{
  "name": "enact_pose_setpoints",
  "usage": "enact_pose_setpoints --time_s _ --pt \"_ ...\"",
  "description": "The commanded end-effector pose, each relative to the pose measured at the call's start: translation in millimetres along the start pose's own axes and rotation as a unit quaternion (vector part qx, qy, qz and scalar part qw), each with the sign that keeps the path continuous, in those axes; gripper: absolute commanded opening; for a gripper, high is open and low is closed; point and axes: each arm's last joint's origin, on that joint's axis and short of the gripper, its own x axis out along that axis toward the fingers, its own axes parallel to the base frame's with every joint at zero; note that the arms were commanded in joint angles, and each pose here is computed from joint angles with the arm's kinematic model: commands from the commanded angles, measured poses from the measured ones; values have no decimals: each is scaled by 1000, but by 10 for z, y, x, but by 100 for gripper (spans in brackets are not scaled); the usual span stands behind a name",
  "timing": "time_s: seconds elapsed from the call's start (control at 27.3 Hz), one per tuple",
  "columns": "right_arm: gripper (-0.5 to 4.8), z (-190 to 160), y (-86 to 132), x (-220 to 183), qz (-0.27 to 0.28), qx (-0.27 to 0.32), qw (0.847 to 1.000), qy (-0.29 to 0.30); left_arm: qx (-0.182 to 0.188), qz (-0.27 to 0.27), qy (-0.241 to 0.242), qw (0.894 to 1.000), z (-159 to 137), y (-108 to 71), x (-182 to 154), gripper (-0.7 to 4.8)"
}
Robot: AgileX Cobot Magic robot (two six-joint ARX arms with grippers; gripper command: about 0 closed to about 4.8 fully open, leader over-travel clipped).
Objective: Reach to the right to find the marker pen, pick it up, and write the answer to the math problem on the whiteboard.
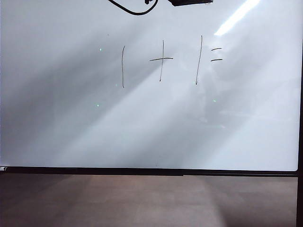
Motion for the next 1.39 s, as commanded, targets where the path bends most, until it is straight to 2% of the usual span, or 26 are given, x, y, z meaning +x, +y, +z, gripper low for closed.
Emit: enact_pose_setpoints --time_s 0.04,0.18,0.44,0.84,1.39 --pt "-5 -93 111 177 -19 -51 999 7 1 -1 -7 1000 28 -3 -8 -4" --pt "-5 -195 153 388 -13 -71 997 25 1 -1 -7 1000 28 -3 -8 -4" --pt "-5 -314 45 677 -6 -69 996 54 1 -1 -7 1000 28 -3 -8 -4" --pt "-5 -396 -15 865 9 -85 994 75 1 -1 -7 1000 29 -3 -8 -4" --pt "-5 -336 -61 1059 11 -100 992 80 1 -1 -3 1000 21 -3 -8 -4"
